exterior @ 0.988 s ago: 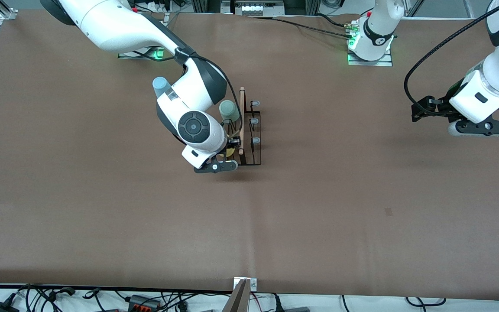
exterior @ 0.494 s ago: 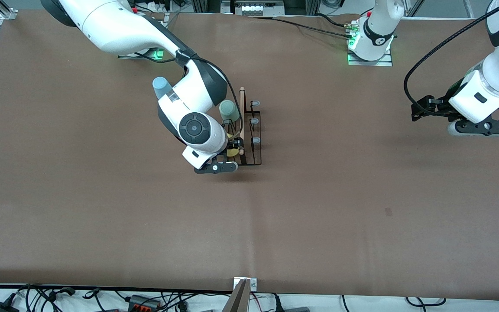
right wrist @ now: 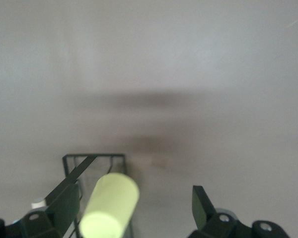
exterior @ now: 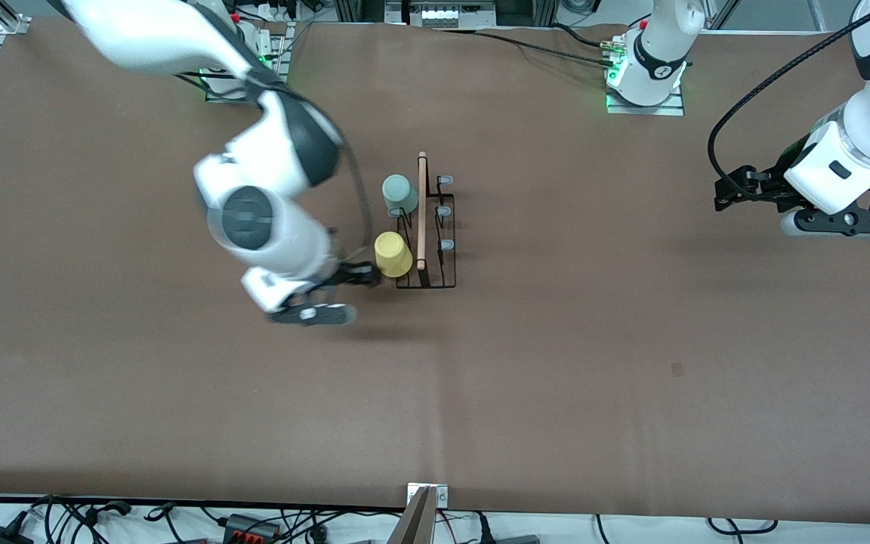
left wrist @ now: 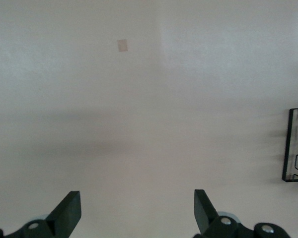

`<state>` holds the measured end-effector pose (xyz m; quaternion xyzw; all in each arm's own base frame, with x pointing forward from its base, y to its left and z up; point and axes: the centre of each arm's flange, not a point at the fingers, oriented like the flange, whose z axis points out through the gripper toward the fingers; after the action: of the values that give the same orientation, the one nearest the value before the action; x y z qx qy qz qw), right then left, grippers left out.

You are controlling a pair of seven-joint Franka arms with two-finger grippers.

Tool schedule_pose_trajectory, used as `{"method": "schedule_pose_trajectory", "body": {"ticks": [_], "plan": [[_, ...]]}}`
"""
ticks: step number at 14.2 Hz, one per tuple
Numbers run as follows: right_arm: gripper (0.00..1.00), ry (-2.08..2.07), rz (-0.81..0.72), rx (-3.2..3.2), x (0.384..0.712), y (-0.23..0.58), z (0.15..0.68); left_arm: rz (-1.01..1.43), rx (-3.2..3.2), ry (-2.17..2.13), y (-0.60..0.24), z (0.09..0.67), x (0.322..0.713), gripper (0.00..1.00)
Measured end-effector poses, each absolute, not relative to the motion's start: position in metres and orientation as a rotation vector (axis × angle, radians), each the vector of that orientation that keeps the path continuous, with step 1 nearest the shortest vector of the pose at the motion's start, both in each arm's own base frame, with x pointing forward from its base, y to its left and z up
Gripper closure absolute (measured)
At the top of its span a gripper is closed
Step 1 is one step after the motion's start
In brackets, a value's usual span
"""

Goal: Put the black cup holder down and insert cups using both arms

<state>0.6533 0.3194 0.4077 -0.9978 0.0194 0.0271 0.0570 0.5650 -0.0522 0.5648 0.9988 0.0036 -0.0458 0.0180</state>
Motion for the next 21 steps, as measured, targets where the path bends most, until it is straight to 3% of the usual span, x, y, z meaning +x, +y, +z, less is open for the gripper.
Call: {"method": "schedule_pose_trajectory", "body": {"ticks": [3, 8, 12, 17, 21], "plan": [[0.00, 0.085, 0.035, -3.037, 0.672, 0.252, 0.443, -0.130, 3.099, 0.022, -0.049, 0.568, 0.566, 0.00], [0.00, 0.164, 0.024, -3.084, 0.666, 0.211, 0.488, -0.129, 3.098, 0.035, -0.044, 0.569, 0.566, 0.00], [0.00, 0.208, -0.052, -3.105, 0.677, 0.121, 0.522, -0.129, 3.096, 0.075, -0.030, 0.568, 0.567, 0.00], [0.00, 0.027, -0.070, -3.145, 0.665, -0.019, 0.560, -0.130, 3.096, 0.077, -0.029, 0.568, 0.567, 0.00], [0.00, 0.010, -0.010, -3.158, 0.642, -0.035, 0.582, -0.131, 3.096, 0.080, -0.028, 0.567, 0.567, 0.00]]}}
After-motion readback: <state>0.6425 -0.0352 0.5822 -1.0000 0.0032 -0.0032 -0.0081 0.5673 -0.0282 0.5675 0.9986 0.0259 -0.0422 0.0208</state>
